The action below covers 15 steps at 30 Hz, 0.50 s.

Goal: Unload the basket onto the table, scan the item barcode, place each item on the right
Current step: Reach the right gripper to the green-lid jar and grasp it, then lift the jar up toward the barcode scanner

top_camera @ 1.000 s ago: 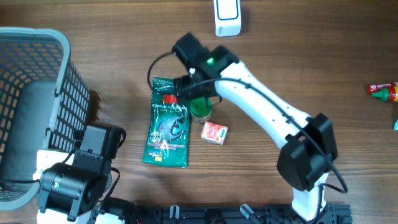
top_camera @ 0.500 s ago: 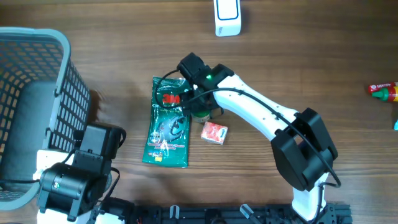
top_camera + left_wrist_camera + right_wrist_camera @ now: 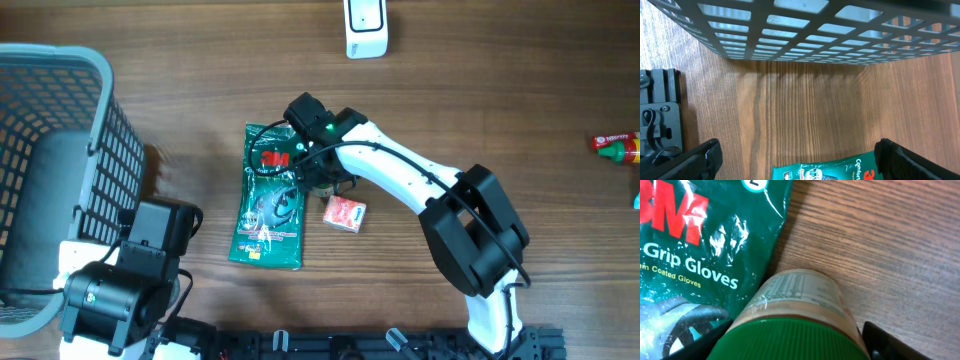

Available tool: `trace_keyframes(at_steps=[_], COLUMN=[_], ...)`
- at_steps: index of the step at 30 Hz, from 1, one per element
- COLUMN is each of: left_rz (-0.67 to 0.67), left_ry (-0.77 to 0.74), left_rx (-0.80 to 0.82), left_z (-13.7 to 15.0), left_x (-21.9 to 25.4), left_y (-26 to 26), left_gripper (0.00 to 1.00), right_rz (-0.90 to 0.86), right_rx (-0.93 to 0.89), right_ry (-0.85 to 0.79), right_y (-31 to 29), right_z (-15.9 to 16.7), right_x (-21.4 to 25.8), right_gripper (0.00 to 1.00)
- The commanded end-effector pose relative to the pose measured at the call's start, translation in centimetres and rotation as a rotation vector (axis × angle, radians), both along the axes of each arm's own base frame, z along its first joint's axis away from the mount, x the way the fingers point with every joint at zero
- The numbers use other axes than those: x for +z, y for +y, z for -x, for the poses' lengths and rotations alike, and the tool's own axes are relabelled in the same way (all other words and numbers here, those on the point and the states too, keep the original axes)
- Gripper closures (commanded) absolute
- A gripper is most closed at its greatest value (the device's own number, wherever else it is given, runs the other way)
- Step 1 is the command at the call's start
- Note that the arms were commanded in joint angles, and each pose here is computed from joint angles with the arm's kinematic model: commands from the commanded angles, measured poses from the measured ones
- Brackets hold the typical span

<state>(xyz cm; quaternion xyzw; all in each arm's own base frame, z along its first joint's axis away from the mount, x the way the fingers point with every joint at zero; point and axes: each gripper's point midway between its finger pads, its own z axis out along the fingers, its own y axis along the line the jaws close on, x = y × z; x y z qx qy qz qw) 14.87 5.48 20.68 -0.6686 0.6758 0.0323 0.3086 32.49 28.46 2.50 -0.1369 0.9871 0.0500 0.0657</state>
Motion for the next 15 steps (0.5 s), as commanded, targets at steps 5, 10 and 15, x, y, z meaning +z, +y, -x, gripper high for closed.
trace_keyframes(at_steps=[5, 10, 15], left_rz=[-0.009, -0.009, -0.009], left_ry=[-0.003, -0.003, -0.003], left_rx=[0.007, 0.007, 0.007], left_z=[0.1, 0.1, 0.1], left_x=[0.1, 0.1, 0.1], left_y=[0.2, 0.2, 0.2], left_gripper=[0.0, 0.0, 0.0], right_rz=[-0.05, -0.089, -0.299], right_rx=[-0.055, -0.153, -0.126], right_ry=[0.084, 0.091, 0.252], right_y=[0.0, -2.6, -5.0], right_z=[0.1, -3.2, -2.9], right_x=[0.7, 8.0, 13.7], right_gripper=[0.38, 0.37, 0.37])
